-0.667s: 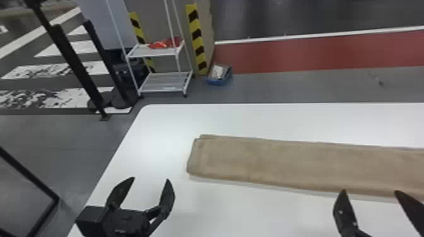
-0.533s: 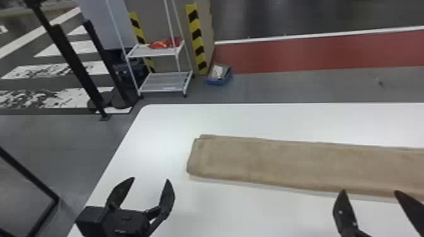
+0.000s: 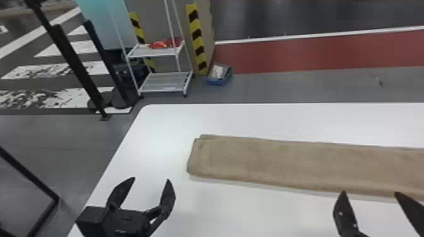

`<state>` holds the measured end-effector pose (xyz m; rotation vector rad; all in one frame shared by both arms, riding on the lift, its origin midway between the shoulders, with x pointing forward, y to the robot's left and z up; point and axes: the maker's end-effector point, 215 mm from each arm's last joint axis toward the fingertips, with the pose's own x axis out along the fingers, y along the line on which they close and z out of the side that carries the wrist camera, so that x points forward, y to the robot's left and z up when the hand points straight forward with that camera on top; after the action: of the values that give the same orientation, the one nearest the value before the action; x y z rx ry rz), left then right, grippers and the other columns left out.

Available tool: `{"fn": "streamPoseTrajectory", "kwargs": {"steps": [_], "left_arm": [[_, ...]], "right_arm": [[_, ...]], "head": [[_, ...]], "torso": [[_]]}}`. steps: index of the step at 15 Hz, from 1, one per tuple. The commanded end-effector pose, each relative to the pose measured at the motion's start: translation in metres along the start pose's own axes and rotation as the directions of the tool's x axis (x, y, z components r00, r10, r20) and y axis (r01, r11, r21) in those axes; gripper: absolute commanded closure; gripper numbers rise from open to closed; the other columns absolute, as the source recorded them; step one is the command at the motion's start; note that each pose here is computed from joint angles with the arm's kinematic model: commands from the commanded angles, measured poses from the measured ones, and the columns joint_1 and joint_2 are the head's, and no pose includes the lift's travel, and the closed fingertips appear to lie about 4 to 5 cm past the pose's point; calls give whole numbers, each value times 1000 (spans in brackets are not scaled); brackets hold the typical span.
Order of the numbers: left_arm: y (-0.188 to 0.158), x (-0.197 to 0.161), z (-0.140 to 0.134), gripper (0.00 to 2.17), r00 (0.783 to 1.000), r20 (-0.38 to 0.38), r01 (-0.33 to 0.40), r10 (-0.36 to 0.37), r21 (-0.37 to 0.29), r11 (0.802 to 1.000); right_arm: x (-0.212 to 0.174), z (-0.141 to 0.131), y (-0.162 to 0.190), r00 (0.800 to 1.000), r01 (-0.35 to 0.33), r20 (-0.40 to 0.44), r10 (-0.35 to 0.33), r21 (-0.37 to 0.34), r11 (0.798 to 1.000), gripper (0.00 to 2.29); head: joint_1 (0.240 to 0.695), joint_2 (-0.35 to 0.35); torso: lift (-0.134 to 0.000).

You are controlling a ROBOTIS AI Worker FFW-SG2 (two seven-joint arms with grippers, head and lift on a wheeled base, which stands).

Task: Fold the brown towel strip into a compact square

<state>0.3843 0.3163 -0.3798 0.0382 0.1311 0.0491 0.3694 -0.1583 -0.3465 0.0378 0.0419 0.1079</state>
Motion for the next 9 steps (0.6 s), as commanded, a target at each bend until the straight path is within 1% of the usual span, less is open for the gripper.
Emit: {"fn": "streamPoseTrajectory", "kwargs": {"steps": [1,3,5,6,7,8,9], "left_arm": [[-1,1,3,70,1000,7,3,-3,-3,1000],[-3,4,17,70,999,34,5,-4,-25,1000],[-2,7,27,73,999,34,8,-7,-30,1000],[0,10,27,76,1000,17,6,-5,-29,1000],[1,15,28,80,1000,-8,15,-16,-47,999],[1,20,28,83,999,-33,33,-35,-71,997],[1,28,23,90,995,-77,53,-60,-89,995]], "right_arm": [[0,0,2,1000,1,0,-1,6,1000,107],[1,-1,10,1000,-11,-4,11,15,1000,107],[2,-2,18,1000,-24,-10,25,25,999,107],[5,-2,21,999,-30,-12,30,28,999,107],[8,-7,24,999,-40,-32,41,25,999,107],[9,-10,27,998,-53,-44,54,19,998,107],[10,-12,28,997,-60,-50,61,17,998,107]], "head": [[695,236],[695,238],[695,240],[695,242],[695,246],[695,255],[695,257]], "torso": [[-123],[-123],[-123],[-123],[-123],[-123],[-123]]}}
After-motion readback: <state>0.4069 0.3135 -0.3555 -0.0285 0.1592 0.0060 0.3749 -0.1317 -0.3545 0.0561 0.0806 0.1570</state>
